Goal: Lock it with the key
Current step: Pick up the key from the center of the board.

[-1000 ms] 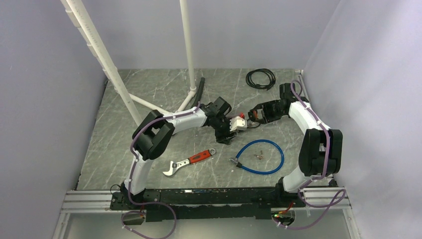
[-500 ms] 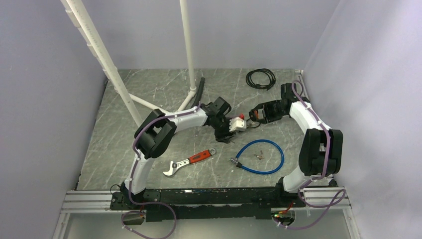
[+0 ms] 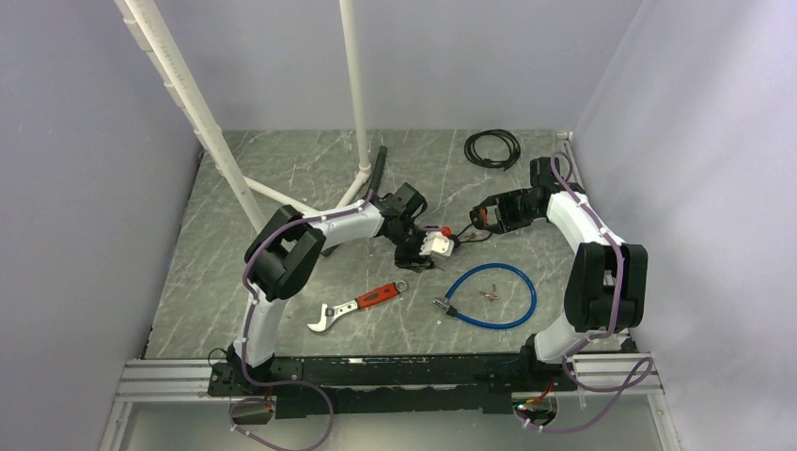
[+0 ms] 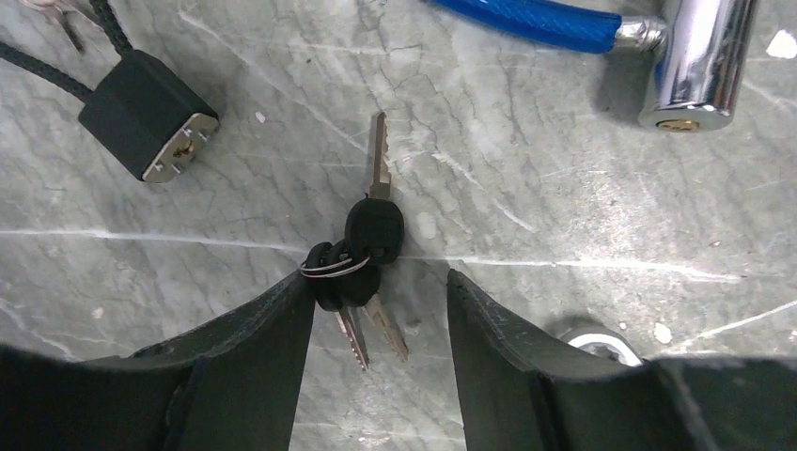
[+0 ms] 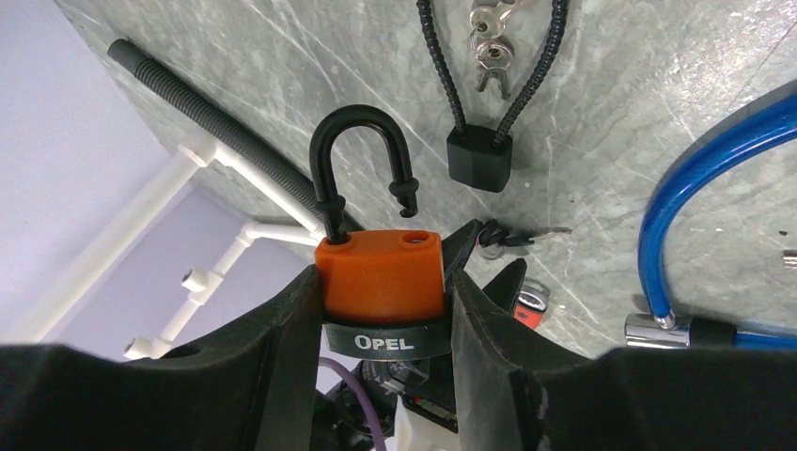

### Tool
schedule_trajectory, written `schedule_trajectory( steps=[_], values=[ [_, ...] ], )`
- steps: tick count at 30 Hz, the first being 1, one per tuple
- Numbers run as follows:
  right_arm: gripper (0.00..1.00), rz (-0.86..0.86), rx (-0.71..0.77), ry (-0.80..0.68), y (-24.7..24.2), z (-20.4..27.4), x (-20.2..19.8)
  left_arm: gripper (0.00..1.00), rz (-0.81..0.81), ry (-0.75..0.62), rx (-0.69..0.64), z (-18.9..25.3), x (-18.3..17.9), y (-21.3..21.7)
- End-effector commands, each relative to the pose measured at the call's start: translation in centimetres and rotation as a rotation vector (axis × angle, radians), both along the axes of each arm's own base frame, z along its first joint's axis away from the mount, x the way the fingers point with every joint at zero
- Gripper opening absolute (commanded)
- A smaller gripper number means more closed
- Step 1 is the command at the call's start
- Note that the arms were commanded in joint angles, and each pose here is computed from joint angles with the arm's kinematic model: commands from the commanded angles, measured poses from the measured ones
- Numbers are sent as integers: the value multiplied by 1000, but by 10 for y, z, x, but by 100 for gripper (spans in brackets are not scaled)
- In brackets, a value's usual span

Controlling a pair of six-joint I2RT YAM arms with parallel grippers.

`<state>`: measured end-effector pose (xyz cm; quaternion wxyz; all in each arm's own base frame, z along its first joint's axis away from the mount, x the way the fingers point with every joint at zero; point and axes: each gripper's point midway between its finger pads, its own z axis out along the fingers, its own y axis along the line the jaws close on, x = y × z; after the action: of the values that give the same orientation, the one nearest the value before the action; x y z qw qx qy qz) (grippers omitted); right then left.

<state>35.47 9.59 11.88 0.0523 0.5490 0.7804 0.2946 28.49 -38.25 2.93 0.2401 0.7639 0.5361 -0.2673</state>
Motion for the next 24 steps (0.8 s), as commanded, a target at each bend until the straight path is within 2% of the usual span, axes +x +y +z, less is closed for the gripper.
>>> schedule_trajectory(
  steps=[1, 7, 11, 16, 24],
  values=[
    [0, 17, 37, -55, 4, 15, 5, 59, -76, -169, -154, 41, 13, -19],
    [0, 14, 40, -49, 5, 14, 5, 61, -92, -304, -268, 59, 26, -27],
    [0, 15, 43, -47, 5, 13, 4, 58, -169, -362, -338, 68, 15, -28],
    [0, 12, 44, -44, 5, 12, 4, 45, -304, -309, -390, 78, -17, -22],
    [0, 9, 48, -41, 5, 10, 4, 43, -369, -235, -309, 50, -21, -17]
  ],
)
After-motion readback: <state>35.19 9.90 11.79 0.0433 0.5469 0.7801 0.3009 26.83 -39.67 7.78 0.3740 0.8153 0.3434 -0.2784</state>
